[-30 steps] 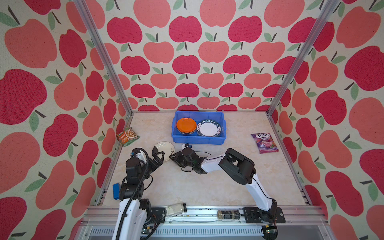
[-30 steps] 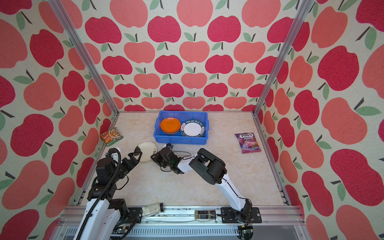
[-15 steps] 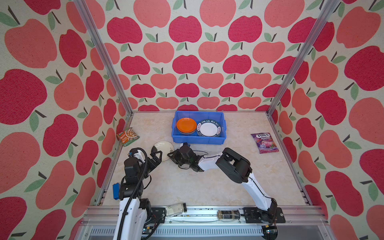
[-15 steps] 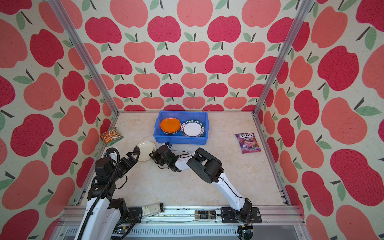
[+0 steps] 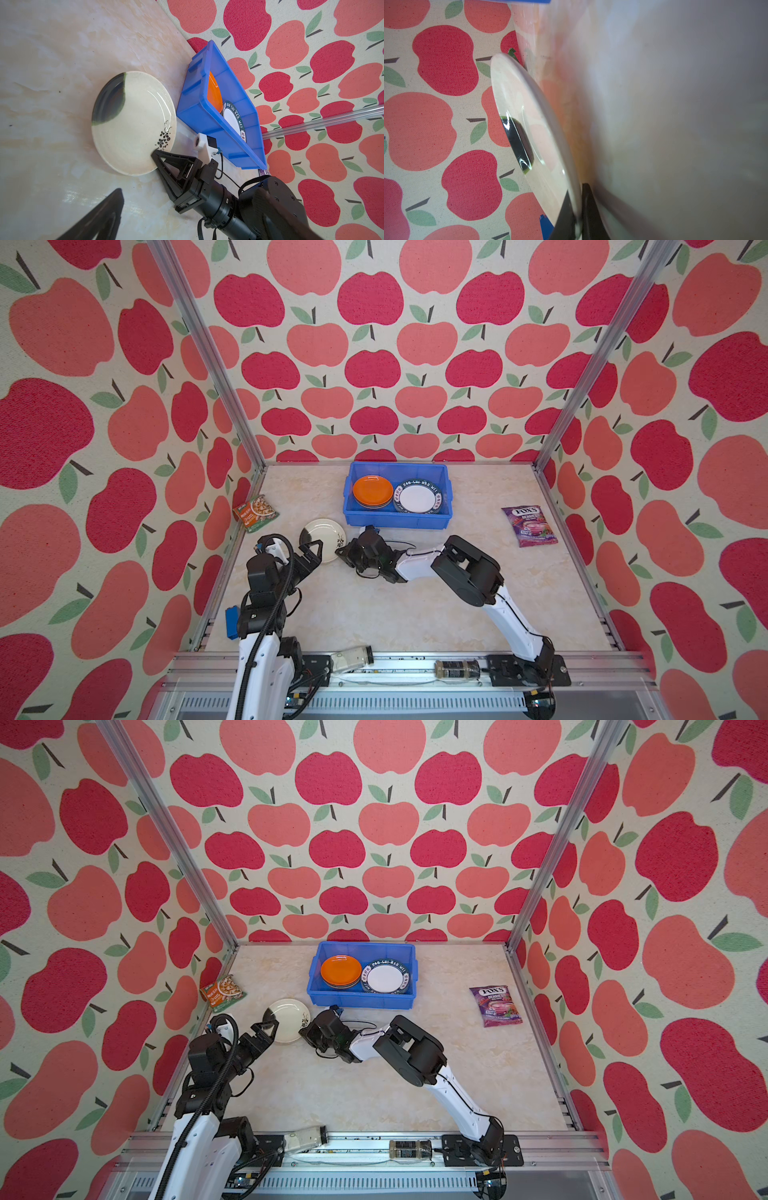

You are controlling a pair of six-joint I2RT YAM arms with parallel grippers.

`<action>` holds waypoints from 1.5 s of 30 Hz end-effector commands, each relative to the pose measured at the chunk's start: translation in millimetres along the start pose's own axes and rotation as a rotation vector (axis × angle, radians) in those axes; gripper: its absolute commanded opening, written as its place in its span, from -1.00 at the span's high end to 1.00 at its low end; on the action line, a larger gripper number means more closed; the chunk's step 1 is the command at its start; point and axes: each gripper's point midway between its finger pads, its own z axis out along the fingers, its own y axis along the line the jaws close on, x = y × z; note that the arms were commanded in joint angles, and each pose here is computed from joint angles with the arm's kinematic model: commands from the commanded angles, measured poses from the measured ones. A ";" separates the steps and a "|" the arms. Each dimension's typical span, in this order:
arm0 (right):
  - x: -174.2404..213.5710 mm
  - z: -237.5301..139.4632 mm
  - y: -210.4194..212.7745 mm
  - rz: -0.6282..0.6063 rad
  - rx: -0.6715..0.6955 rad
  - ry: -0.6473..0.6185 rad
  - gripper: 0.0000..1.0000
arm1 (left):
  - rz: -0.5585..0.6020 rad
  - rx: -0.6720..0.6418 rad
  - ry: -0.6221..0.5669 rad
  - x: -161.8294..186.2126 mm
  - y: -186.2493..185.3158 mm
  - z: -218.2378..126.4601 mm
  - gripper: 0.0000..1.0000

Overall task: Place the plates into the plastic bin on the countertop
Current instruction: 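Lift the cream plate upright and carry it toward the left gripper, then close the left gripper on the cream plate's rim beside the right gripper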

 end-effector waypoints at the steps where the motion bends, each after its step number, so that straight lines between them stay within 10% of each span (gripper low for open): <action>1: 8.1 -13.4 -62.5 -0.068 0.207 0.045 1.00 | 0.021 0.026 -0.013 -8.0 -8.8 -0.4 -0.98; 19: 35.4 -137.8 12.5 -0.391 0.183 0.393 1.00 | 0.120 0.055 -0.016 -52.8 -49.3 13.9 -1.00; 31: -40.4 -257.1 43.1 -0.420 0.243 0.276 1.00 | 0.248 0.216 0.124 -33.2 -106.0 55.2 -0.89; 45: -131.3 -272.4 58.6 -0.326 0.136 0.181 1.00 | 0.191 0.439 0.327 8.9 -167.4 122.6 -0.20</action>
